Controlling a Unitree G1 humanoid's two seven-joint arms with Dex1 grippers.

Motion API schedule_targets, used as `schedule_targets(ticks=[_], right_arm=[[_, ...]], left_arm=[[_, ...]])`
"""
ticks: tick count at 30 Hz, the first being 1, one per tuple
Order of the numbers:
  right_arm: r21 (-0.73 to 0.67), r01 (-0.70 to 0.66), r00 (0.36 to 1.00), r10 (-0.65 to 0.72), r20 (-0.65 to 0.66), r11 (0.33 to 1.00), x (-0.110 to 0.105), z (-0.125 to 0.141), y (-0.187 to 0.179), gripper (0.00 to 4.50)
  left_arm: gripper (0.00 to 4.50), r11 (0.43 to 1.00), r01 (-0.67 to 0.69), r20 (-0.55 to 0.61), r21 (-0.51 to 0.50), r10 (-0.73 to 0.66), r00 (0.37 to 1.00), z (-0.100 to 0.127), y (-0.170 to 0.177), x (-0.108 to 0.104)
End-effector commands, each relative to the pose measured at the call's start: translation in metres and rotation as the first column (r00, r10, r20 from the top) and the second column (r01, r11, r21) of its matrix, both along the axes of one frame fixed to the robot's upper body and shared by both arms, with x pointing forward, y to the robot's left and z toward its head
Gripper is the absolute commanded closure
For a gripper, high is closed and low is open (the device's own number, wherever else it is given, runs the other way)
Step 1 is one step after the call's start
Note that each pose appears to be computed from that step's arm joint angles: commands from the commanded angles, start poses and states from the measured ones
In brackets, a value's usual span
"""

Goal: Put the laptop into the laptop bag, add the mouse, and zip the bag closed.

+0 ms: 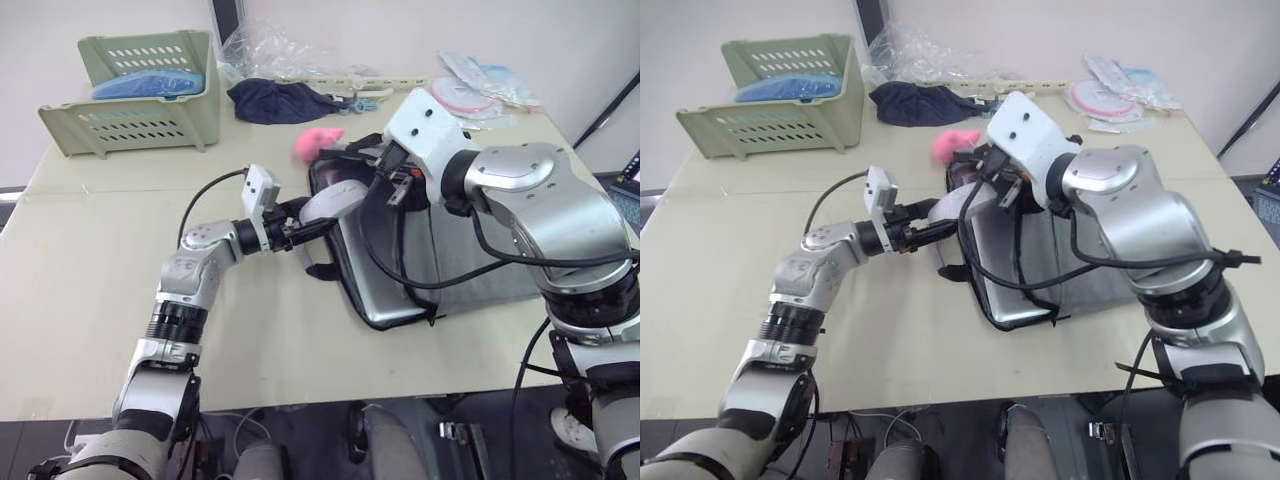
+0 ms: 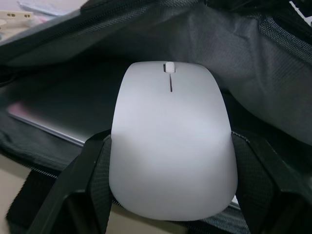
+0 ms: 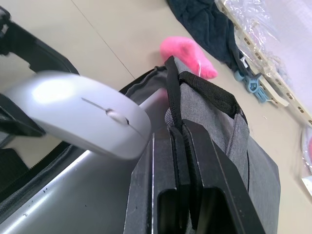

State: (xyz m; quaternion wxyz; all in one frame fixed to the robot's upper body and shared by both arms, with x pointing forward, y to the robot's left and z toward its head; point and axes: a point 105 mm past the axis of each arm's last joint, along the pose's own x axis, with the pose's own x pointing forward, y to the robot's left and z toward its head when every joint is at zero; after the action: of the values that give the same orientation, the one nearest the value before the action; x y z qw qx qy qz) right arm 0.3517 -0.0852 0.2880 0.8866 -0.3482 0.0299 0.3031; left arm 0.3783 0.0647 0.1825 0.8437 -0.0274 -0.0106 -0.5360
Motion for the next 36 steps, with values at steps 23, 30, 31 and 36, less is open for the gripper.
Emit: schedule_targets(ticks=[23, 30, 31, 36], right_arm=[[0.06, -0.123, 0.987, 0.116, 0.111, 0.991, -0.023, 0.036, 0.028, 4.49], [0.068, -0.133, 0.985, 0.125, 0.116, 0.989, -0.025, 0.038, 0.032, 4.49], [0.069, -0.137, 0.985, 0.128, 0.118, 0.988, -0.025, 0.038, 0.036, 4.49], [0.075, -0.143, 0.984, 0.133, 0.121, 0.987, -0.024, 0.034, 0.044, 4.49]], left_arm=[[1.74, 0.987, 0.046, 0.032, 0.152, -0.051, 0.998, -0.023, -0.068, 0.03], [1.74, 0.975, 0.031, 0.052, 0.219, -0.044, 0.998, -0.03, -0.078, 0.033], [1.74, 0.968, 0.027, 0.064, 0.249, -0.045, 0.997, -0.033, -0.08, 0.033], [1.74, 0.957, 0.016, 0.072, 0.291, -0.039, 0.997, -0.039, -0.087, 0.033]])
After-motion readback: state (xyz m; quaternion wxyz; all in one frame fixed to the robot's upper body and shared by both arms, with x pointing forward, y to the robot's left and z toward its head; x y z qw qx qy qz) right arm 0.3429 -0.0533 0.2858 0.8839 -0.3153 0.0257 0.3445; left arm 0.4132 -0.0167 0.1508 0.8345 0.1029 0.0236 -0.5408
